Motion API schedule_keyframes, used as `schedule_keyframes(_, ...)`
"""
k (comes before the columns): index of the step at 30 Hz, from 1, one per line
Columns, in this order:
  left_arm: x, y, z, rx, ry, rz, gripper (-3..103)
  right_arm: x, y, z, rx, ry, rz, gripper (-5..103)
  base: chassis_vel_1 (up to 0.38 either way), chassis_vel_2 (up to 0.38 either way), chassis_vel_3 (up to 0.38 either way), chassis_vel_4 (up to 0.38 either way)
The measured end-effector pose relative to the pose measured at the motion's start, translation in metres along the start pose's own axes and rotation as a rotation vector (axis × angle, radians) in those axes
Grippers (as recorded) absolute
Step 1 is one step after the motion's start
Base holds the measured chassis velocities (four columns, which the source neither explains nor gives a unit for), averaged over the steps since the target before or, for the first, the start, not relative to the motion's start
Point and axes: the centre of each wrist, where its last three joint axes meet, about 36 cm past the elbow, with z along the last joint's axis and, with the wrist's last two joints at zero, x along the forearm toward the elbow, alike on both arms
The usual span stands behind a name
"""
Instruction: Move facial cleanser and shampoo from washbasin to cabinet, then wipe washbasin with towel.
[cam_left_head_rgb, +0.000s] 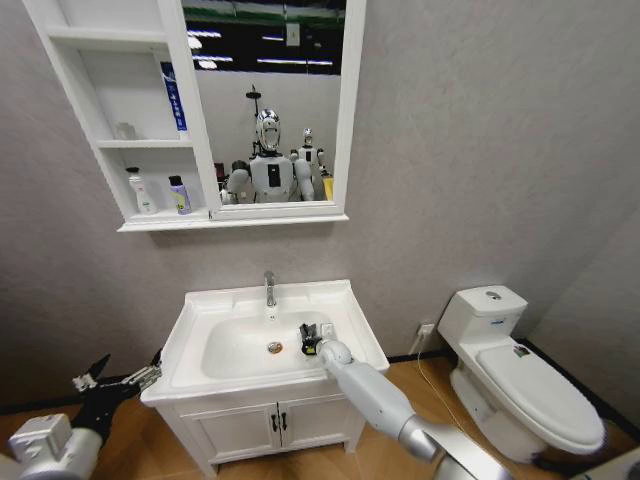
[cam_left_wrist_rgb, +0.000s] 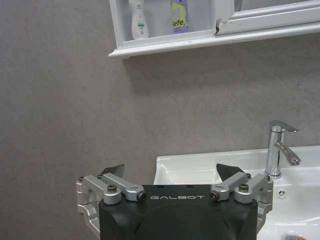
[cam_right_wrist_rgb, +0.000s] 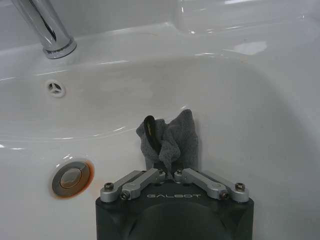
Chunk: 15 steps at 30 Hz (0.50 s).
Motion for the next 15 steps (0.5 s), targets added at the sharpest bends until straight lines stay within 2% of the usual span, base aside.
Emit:
schedule_keyframes(9,0.000,0.000,0.000,0.000,0.000,0.000,100,-0.020,0.016,0.003,-0.015,0.068,0.003,3,0.000,0.000,0.000,0.000)
schedule_keyframes(13,0.000,0.000,0.000,0.000,0.000,0.000,100,-0.027,0.030,0.002,-0.013,0.090,-0.004,3,0.000,0.000,0.000,0.000)
schedule_keyframes(15,0.000,0.000,0.000,0.000,0.000,0.000,100,-0.032,0.050,0.001,-0.008,0.102,-0.027,3,0.000,0.000,0.000,0.000)
